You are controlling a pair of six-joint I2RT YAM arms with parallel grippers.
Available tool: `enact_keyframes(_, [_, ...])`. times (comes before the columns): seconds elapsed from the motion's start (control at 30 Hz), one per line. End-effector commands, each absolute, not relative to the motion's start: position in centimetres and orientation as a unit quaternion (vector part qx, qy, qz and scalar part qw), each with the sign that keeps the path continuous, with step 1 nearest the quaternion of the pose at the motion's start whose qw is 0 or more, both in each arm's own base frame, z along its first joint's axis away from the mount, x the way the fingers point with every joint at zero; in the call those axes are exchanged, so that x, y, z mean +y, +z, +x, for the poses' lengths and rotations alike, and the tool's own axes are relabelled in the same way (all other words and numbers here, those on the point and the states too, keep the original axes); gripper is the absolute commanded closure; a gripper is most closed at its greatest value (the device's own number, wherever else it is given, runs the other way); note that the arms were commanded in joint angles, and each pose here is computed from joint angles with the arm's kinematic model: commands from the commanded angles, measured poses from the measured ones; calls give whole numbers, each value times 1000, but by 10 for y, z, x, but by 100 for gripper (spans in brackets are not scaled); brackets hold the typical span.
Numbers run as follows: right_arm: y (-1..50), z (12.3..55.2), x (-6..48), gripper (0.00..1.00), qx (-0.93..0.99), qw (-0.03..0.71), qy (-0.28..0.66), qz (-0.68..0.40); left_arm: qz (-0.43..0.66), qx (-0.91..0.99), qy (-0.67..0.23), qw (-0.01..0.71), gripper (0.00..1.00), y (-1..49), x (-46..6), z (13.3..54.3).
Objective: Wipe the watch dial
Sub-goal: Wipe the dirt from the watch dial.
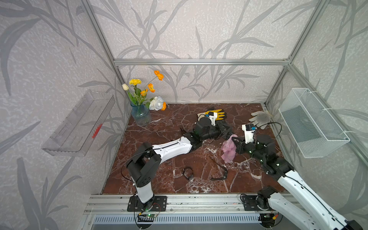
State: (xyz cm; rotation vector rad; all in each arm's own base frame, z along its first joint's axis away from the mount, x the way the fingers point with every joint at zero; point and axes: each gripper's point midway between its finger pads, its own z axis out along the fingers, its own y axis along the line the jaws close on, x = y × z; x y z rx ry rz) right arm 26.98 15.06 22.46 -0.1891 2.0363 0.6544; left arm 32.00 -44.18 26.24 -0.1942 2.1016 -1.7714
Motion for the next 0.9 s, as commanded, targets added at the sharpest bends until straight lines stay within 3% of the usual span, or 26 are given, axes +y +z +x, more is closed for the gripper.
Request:
enact_keyframes(0.0, [244,264,174,100,801,487,324,-130,-43,714,-670,199,100,303,-442,302])
enact_keyframes(0.13, [260,248,196,100,760,490,385,-183,-43,715,-670,196,100,301,-444,301])
enact_keyframes(0.3, [264,245,194,100,755,499,383,-187,-44,716,-670,192,100,299,-445,301])
enact_keyframes(0.5, [227,275,122,100,855,483,186,-44,-42,715,-672,189,100,300,-446,299])
enact_keyframes(0.57, [225,275,116,100,859,482,169,-37,-40,715,-673,185,100,301,-447,297])
enact_keyframes(0.73, [233,273,133,100,844,488,215,-60,-40,715,-673,184,100,301,-447,296])
enact_keyframes(0.87, [250,261,167,100,802,498,306,-126,-42,717,-671,184,100,297,-447,295])
